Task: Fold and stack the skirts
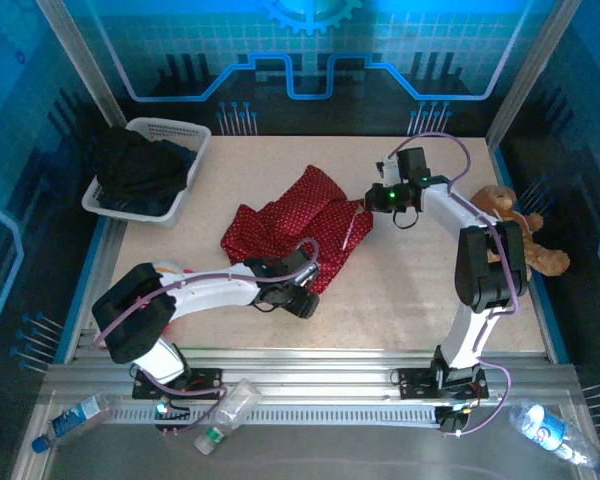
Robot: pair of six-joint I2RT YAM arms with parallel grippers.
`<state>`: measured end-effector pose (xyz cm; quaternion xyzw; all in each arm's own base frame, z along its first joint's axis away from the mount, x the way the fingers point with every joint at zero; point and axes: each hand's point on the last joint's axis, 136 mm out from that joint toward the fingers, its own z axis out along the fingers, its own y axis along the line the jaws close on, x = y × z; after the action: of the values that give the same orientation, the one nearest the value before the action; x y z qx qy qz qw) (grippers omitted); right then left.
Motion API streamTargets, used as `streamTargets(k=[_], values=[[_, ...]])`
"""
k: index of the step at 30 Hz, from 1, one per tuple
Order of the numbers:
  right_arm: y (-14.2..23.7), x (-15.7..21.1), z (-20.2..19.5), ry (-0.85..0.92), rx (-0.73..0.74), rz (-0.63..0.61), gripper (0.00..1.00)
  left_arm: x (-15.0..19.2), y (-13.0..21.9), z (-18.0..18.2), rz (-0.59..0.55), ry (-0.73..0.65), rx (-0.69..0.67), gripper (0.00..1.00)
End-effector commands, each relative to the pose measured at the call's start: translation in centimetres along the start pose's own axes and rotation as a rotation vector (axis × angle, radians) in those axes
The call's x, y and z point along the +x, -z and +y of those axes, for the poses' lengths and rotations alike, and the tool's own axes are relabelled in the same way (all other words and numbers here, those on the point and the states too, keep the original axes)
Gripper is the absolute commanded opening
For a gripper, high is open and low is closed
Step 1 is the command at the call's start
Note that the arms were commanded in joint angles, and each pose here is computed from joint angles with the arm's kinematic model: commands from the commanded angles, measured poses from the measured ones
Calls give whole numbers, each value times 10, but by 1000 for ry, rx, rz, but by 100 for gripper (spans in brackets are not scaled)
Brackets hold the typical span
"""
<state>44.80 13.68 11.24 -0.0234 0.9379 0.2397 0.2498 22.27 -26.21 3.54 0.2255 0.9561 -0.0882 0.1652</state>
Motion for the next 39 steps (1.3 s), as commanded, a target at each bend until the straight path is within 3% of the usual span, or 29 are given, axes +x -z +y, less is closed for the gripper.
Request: streamTargets(k=[1, 9, 12, 15, 19, 22, 27, 31, 34, 39], values=[[-1, 3, 4, -27, 10, -8, 0, -3, -11, 7, -10, -19, -60, 72], [-4, 7, 8, -35, 12, 2, 0, -34, -21, -8, -64, -17, -35, 76], [-4, 7, 9, -42, 14, -2, 0, -45, -23, -6, -85, 7, -63, 73], [-3, 7, 11, -46, 15, -6, 0, -51, -23, -6, -106, 19, -69, 53], [3, 5, 13, -49, 22, -25, 0, -57, -6, 0, -157, 24, -73, 17], [14, 5, 16, -51, 21, -34, 0, -62, 17, 3, -179, 43, -42, 1], [35, 8, 24, -77, 9, -65, 0, -64, 61, 22, -214, 87, 27, 0], [40, 16, 19, -102, 22, -75, 0, -75, 89, 20, -191, -49, 62, 4], [29, 24, -1, -144, 61, -47, 0, -91, 79, 6, -120, -158, 127, 4], [3, 30, -43, -210, 141, 8, 0, -157, 28, -15, -26, -239, 228, 4]])
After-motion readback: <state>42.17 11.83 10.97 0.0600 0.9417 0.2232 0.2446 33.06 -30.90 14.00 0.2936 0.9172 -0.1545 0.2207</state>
